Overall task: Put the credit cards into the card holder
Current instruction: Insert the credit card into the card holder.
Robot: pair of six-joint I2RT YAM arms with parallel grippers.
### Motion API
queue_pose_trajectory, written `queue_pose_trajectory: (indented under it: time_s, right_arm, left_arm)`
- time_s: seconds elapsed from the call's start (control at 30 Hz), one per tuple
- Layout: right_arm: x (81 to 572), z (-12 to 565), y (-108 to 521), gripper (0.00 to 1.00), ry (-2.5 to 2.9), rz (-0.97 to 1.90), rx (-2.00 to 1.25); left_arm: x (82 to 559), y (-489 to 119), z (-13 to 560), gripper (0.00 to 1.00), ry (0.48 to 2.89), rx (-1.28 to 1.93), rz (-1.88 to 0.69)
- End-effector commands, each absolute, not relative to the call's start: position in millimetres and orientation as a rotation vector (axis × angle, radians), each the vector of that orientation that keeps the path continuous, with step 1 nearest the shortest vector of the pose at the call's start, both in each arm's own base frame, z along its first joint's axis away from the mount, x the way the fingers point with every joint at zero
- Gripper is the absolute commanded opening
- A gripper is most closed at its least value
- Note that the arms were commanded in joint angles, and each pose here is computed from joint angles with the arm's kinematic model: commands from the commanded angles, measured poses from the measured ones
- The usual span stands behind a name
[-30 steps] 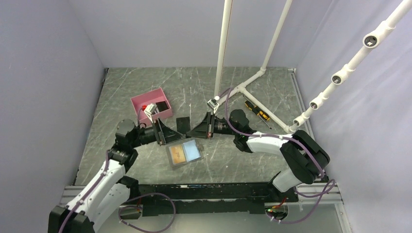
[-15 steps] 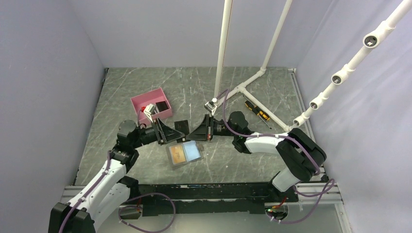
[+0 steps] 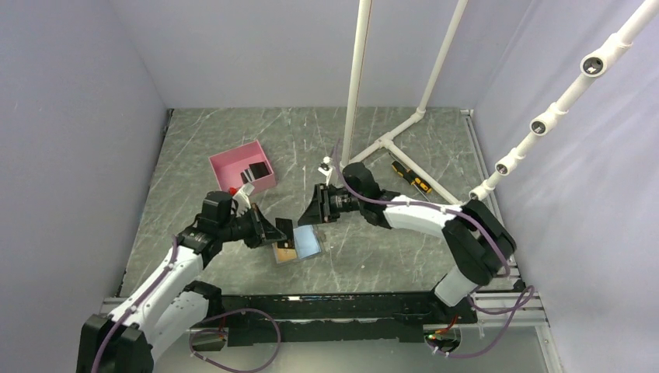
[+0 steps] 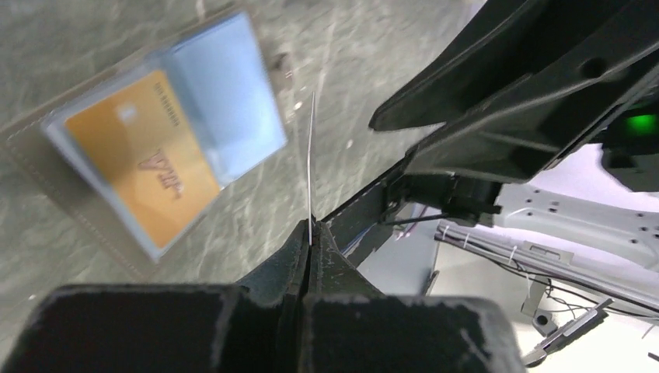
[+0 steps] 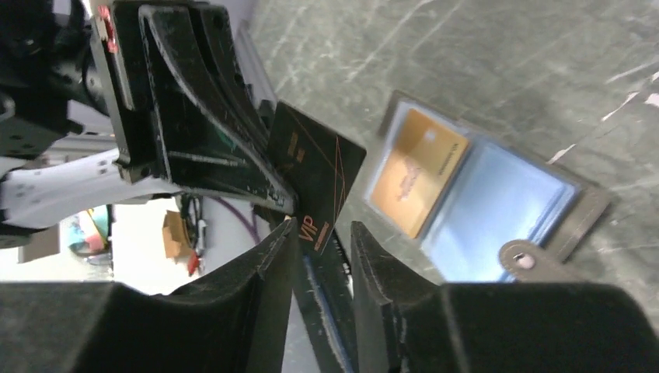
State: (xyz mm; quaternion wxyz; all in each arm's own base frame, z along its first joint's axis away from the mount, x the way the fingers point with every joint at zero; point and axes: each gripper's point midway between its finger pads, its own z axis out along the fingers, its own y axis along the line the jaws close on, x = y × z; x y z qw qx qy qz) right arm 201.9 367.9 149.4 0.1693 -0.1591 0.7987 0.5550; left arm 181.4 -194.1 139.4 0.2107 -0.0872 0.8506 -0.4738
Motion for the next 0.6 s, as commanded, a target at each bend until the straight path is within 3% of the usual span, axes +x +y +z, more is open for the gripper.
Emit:
queue_pose_trajectory:
  time_s: [0.0,0.23,0.4,0.57]
  right_arm:
    - [206.9,110.3,368.3,0.28,2.38,1.446,-0.607]
    - [219.6,68.6,368.3,0.06,2.47,1.323,-0.611]
    - [226.6,42.4,359.6,0.0,2.51,1.205,-0.592]
    - [227.0,23.8,352.9,0.0,2.549,1.151,-0.58]
  left_arm:
    - [169.3,-191.1,109.0,0.0,2.481,-0.222,-1.272]
    - [168.5,-192.3,80.6,0.0,2.493,-0.256,-1.283]
    - [169.6,-195.2,64.1,0.0,2.528,-0.247,-1.294]
    - [173.8,-198.2,58.3,0.0,2.518,-0.241,-1.314]
